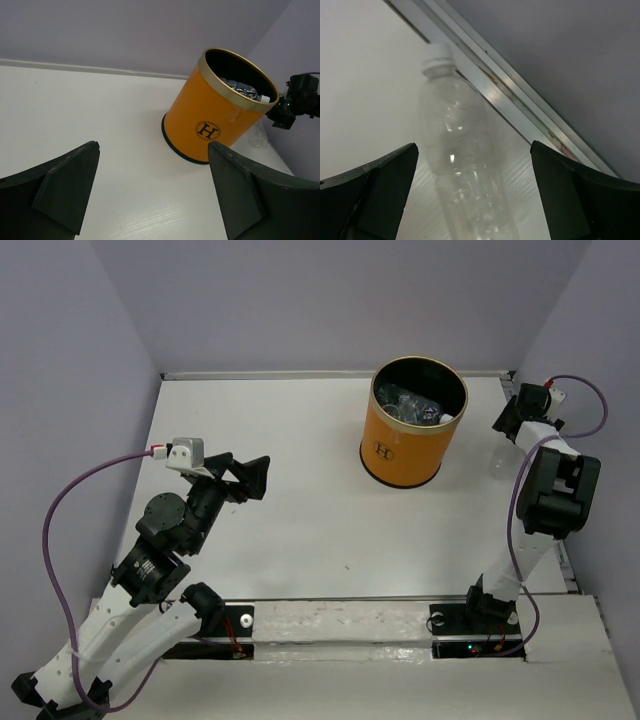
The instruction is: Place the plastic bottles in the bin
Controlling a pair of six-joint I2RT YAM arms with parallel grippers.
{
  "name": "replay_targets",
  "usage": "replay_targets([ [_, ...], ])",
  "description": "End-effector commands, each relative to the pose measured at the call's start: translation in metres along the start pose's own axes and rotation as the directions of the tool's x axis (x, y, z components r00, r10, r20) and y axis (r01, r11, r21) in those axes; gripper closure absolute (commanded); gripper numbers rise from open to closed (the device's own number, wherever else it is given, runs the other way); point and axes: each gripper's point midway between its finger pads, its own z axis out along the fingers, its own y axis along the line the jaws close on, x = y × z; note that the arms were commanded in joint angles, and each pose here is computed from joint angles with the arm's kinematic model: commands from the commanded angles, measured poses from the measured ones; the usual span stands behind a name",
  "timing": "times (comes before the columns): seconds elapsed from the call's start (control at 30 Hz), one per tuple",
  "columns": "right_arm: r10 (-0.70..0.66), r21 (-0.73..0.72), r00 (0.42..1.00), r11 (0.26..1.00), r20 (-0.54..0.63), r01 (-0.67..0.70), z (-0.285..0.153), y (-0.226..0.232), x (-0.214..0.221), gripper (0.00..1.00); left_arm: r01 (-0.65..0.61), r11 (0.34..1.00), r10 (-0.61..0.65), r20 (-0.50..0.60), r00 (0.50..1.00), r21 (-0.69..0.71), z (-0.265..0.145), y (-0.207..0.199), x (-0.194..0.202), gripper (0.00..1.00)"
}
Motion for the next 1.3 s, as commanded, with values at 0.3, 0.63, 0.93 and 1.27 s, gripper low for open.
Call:
replay_targets([
  [0.3, -0.096, -0.045, 0.984, 0.995, -0.150, 0.091, 0.042, 0.013, 0.032, 0.20, 0.005, 1.000, -0.006, 0.031, 1.000, 0.029, 0.001, -0.007, -0.008, 0.01],
  [0.63, 0.033, -0.155, 0.988, 0.988, 0.152, -0.009, -0.035, 0.016, -0.052, 0.58, 0.005, 0.999, -0.005, 0.016, 1.000, 0.043, 0.003, -0.010, -0.004, 0.01],
  [0.93, 0.321, -0.490, 0.653, 0.868, 0.686, 0.087, -0.292, 0.061, -0.185, 0.59, -0.008, 0.999, 0.009, -0.035, 0.999, 0.052, 0.012, -0.013, 0.011, 0.01],
  [1.27, 0.290, -0.740, 0.722, 0.509, 0.628, 0.440, -0.354, 0.211, -0.132, 0.58, -0.029, 1.000, 0.029, -0.058, 0.998, -0.001, 0.020, -0.002, 0.019, 0.01],
])
